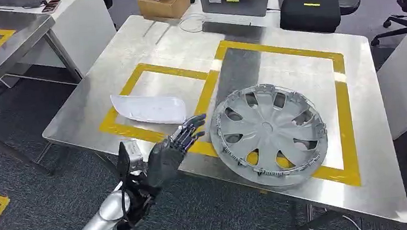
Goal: Take the parts from the cabinet and place them on the table.
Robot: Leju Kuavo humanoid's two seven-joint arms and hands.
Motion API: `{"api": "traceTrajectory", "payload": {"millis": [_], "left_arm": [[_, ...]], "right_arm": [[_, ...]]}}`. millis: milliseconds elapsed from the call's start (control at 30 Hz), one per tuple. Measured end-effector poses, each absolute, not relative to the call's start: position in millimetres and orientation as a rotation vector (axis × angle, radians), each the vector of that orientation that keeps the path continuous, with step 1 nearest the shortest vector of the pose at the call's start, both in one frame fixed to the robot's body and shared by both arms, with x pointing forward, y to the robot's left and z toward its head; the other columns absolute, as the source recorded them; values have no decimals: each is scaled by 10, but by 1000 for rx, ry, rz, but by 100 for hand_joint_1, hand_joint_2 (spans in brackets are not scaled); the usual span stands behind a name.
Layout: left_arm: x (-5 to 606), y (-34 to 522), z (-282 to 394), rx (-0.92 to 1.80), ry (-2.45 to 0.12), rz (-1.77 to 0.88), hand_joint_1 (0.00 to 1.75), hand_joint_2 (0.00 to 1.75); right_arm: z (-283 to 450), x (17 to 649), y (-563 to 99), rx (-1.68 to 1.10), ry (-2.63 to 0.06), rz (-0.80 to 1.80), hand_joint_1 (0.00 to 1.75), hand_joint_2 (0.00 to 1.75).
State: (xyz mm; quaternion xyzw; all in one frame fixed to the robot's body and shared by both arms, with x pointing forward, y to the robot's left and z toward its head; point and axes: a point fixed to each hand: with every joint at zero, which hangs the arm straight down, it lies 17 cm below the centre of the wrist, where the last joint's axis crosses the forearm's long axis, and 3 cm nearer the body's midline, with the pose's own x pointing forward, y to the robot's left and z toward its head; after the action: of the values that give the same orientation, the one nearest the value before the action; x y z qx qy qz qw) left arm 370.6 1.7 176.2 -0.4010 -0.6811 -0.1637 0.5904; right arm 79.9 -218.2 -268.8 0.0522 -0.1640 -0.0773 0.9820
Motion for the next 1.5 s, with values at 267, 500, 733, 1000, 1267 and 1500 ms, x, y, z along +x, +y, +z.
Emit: {"api": "traceTrajectory", "payload": {"millis": [267,500,733,1000,1267,1500], "left_arm": [[3309,45,1991,-1047,-1613,-438,0,0],[3097,137,1987,-1071,-1624,-428,0,0],[3056,269,1940,-1019,-1652,-401,0,0],[3058,553,1753,-892,-1665,-334,0,0],[3067,626,1721,-861,-1668,-334,0,0],[3147,619,1599,-759,-1682,-380,0,0]], "right_arm": [[-2680,818,-2173,106,-342,-150,0,0],[-2683,804,-2175,100,-348,-113,0,0],[-2682,838,-2198,94,-357,-62,0,0],[-2684,897,-2221,58,-374,-20,0,0],[-2675,956,-2232,47,-389,-17,0,0],[-2699,963,-2440,-6,-385,-38,0,0]]}}
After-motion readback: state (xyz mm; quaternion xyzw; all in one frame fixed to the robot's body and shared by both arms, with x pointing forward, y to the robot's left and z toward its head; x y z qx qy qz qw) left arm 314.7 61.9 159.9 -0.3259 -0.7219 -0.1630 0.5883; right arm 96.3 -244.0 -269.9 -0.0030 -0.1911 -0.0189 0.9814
